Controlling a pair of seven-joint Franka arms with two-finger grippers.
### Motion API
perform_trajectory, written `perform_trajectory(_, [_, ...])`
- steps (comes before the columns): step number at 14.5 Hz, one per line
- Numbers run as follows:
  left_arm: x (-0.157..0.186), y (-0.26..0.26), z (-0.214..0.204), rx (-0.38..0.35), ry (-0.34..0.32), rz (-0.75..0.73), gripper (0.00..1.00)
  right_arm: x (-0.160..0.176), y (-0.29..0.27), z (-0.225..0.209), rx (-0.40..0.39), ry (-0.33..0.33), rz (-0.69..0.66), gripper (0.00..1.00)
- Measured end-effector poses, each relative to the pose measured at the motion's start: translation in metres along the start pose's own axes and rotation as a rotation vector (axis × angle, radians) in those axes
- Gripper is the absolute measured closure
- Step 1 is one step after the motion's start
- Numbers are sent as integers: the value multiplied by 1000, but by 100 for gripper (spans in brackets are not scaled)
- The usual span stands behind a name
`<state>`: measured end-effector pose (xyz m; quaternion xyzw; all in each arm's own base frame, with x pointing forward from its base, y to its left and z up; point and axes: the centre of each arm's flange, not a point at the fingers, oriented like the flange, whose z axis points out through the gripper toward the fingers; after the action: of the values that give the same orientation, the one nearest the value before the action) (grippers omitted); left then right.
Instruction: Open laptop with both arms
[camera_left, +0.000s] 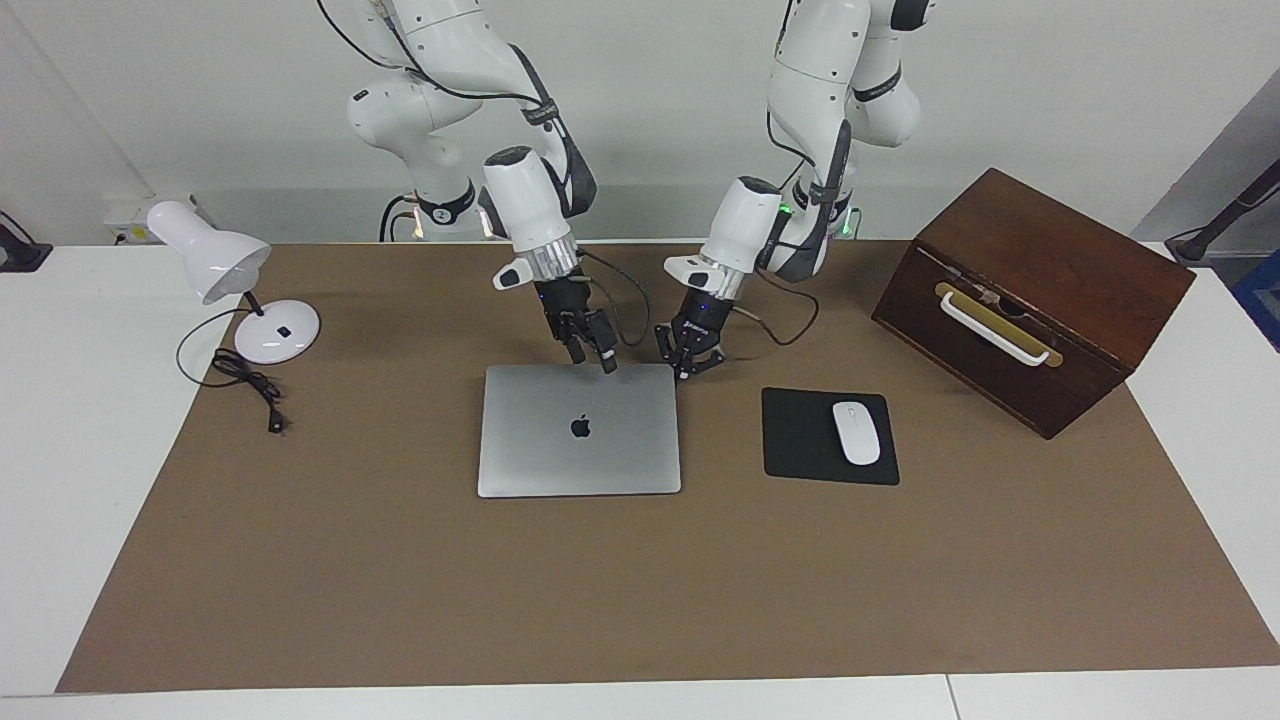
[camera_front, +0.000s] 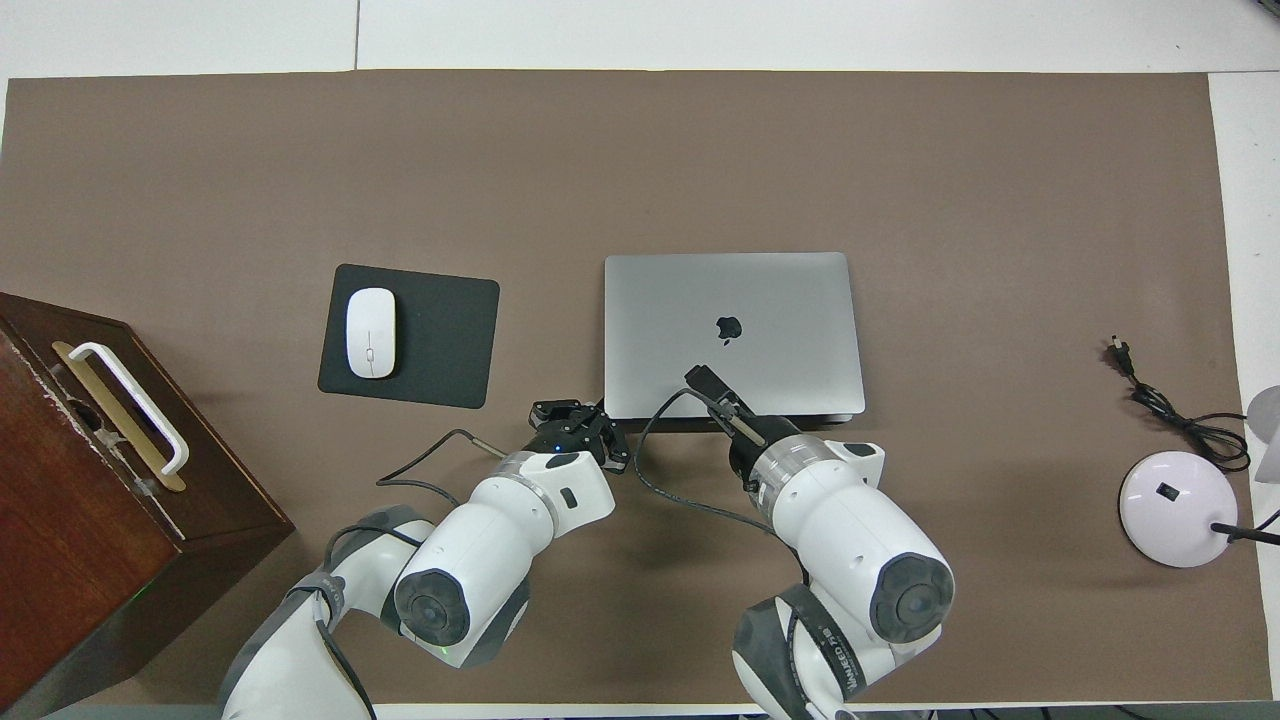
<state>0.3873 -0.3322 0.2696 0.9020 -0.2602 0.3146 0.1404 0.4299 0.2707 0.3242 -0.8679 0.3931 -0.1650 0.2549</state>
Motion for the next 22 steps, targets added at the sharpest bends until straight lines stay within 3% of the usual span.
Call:
perform_trajectory(16, [2,-1,1,2,13,-2,99,-4,-42,2,-102,-52,-3,0])
perform_trajectory(22, [1,-3,3,3,13,-4,99,-4,-58,-3,-79,-53,-7,0])
